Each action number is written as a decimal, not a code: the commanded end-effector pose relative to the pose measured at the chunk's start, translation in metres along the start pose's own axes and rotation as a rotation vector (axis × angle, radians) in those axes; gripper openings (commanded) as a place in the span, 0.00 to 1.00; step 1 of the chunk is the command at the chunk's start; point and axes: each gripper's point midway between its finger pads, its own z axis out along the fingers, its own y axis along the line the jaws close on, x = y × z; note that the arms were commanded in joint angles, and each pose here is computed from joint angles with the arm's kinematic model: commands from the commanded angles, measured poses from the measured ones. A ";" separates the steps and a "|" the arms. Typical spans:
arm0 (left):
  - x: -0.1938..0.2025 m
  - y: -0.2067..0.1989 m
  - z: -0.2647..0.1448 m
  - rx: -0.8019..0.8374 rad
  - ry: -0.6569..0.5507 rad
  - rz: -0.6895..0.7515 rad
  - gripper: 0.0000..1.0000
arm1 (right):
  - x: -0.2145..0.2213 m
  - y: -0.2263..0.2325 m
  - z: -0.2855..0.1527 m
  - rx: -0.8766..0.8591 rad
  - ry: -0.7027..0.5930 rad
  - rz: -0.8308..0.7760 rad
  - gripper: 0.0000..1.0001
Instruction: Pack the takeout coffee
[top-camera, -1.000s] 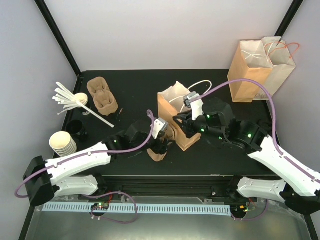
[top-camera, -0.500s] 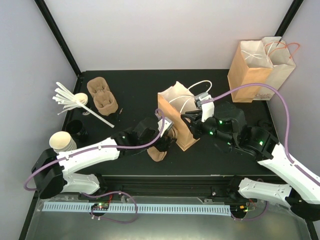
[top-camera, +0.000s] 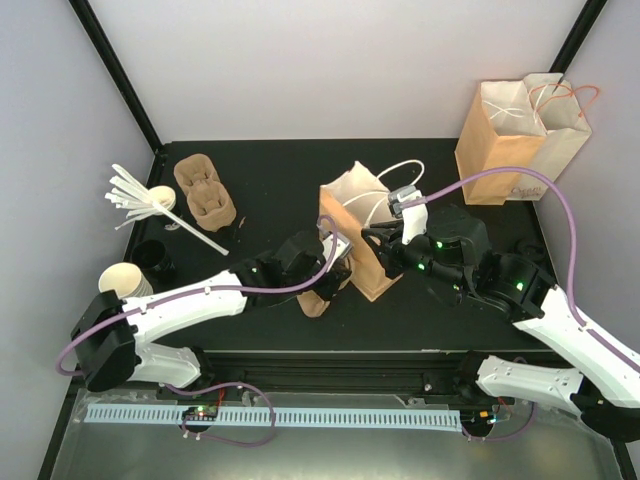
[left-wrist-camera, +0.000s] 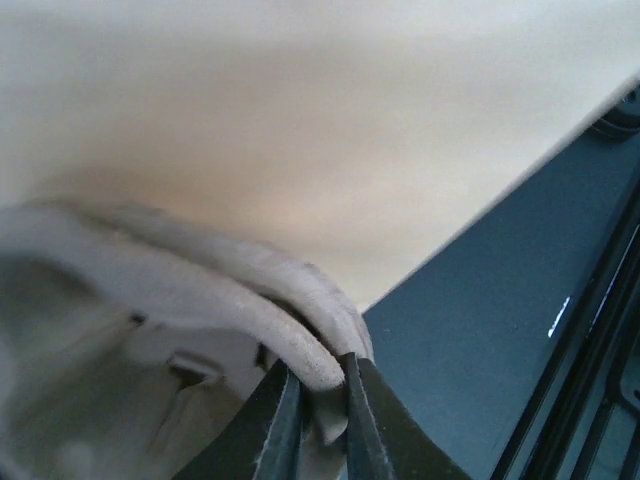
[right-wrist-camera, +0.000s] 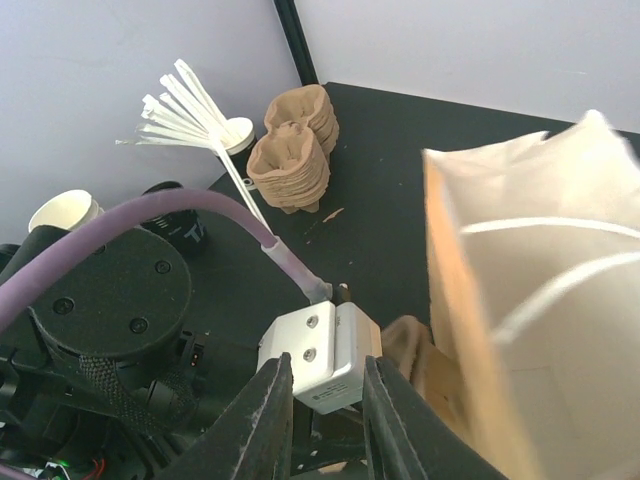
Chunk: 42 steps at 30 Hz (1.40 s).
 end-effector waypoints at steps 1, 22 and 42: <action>-0.017 -0.008 -0.010 0.009 -0.023 0.016 0.11 | -0.002 -0.002 0.002 0.011 -0.020 0.012 0.23; -0.041 0.057 -0.157 -0.382 -0.224 -0.058 0.08 | 0.042 0.023 0.051 -0.098 0.215 0.024 0.29; -0.023 0.138 -0.230 -0.820 -0.151 -0.133 0.09 | 0.191 -0.023 0.124 0.206 0.563 -0.179 0.57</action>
